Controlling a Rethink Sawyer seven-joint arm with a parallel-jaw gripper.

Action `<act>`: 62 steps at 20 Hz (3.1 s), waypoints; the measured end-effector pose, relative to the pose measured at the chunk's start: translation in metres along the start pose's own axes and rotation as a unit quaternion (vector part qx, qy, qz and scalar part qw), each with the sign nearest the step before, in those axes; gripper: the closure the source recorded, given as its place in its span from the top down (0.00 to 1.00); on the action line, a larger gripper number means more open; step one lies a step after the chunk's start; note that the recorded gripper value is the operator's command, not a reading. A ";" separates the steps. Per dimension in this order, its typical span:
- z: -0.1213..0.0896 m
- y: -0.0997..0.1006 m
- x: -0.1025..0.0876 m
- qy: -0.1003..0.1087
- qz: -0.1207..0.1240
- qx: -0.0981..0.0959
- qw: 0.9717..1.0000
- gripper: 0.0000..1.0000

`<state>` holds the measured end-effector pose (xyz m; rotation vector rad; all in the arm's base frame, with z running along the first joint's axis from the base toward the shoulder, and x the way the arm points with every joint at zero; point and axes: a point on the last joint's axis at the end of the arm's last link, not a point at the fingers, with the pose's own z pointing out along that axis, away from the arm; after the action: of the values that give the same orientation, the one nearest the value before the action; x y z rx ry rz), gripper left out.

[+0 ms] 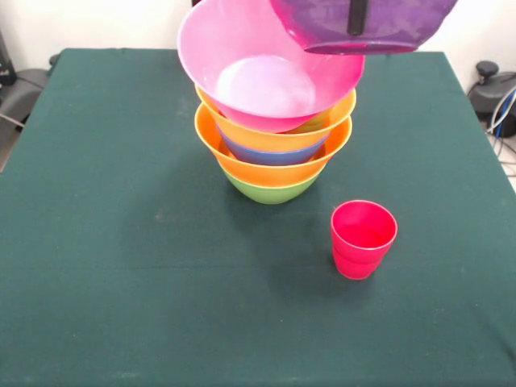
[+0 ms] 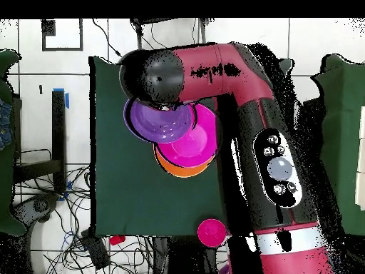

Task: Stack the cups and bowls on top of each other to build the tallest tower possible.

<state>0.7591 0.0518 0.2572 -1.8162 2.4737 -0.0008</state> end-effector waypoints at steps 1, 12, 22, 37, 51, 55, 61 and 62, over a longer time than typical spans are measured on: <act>0.002 0.000 0.002 0.001 0.000 -0.001 1.000 0.00; 0.007 -0.009 0.036 0.004 0.007 0.001 1.000 0.00; 0.008 -0.010 0.046 0.000 0.005 0.001 1.000 0.00; 0.025 0.002 0.039 0.009 -0.020 -0.006 1.000 0.00; 0.061 0.015 0.048 0.024 -0.034 -0.027 0.999 0.00; 0.062 0.016 0.049 0.025 -0.035 -0.027 0.999 0.00; 0.062 0.016 0.049 0.027 -0.037 -0.027 0.999 0.00; 0.062 0.016 0.050 0.027 -0.037 -0.027 0.999 0.00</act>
<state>0.7326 0.0122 0.1914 -1.9544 2.4644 0.0126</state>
